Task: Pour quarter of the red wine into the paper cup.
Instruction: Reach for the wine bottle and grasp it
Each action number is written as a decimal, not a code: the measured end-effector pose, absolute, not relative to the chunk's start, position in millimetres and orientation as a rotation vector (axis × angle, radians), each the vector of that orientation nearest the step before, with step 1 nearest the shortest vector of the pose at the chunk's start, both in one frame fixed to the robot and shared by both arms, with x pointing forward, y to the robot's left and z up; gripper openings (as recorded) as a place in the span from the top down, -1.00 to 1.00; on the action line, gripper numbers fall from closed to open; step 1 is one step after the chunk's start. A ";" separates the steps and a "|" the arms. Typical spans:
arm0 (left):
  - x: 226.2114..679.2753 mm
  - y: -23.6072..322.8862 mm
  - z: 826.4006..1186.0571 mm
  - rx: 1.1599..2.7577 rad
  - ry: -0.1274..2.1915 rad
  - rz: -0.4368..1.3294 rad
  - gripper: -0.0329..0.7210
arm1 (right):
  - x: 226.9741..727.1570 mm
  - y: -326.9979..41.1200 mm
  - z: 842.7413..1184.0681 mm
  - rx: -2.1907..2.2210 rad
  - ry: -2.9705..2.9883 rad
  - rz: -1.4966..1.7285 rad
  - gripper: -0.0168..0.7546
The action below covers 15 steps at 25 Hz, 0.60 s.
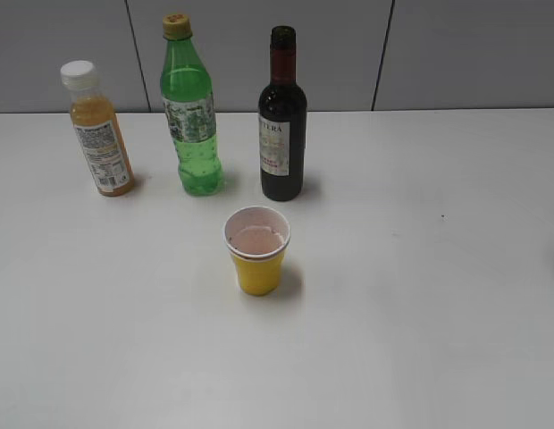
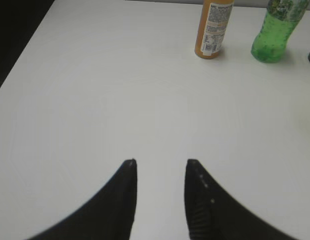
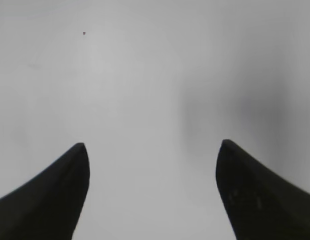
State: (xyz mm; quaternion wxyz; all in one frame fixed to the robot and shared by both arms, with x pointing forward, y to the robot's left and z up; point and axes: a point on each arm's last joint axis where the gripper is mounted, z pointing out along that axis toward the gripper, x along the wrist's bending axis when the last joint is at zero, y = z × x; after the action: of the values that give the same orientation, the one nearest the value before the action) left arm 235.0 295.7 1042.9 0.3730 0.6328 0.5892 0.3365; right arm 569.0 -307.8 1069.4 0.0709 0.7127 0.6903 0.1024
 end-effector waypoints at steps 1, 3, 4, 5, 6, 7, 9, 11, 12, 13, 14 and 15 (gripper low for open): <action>235.0 295.7 1042.9 1.621 1.510 0.862 0.28 | 560.1 -304.6 1077.7 2.115 2.080 0.331 -0.59; 235.0 295.7 1042.9 1.621 1.510 0.862 0.28 | 540.7 -297.1 1084.3 2.080 2.106 0.345 -0.59; 235.0 295.7 1042.9 1.620 1.510 0.861 0.28 | 529.4 -293.9 1084.8 2.071 2.119 0.344 -0.59; 235.0 295.7 1042.9 1.622 1.509 0.862 0.28 | 519.6 -290.2 1084.0 2.059 2.137 0.342 -0.58; 235.0 295.7 1042.9 1.622 1.509 0.863 0.28 | 507.5 -286.9 1082.0 2.047 2.154 0.340 -0.59; 235.0 295.7 1042.9 1.622 1.509 0.862 0.28 | 495.5 -284.4 1079.9 2.034 2.165 0.343 -0.59; 235.0 295.7 1042.9 1.620 1.510 0.861 0.28 | 475.1 -282.1 1075.7 2.017 2.170 0.359 -0.59; 235.0 295.7 1042.9 1.621 1.510 0.862 0.28 | 454.4 -282.3 1070.7 2.013 2.171 0.367 -0.59; 235.0 295.7 1042.9 1.622 1.509 0.862 0.28 | 446.3 -282.3 1068.4 2.010 2.171 0.370 -0.59; 235.0 295.7 1042.9 1.622 1.509 0.862 0.28 | 437.0 -282.8 1065.4 2.009 2.169 0.372 -0.58; 235.0 295.7 1042.9 1.621 1.510 0.862 0.28 | 428.4 -283.3 1062.2 2.004 2.166 0.379 -0.58; 235.0 295.7 1042.9 1.621 1.510 0.862 0.28 | 421.7 -283.6 1060.0 1.996 2.156 0.394 -0.58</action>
State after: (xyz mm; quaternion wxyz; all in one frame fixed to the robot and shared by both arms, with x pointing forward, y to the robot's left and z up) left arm 235.0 295.7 1042.9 0.3731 0.6327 0.5894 0.3363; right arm 421.7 -283.6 1060.0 0.0883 0.6707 0.7244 0.1325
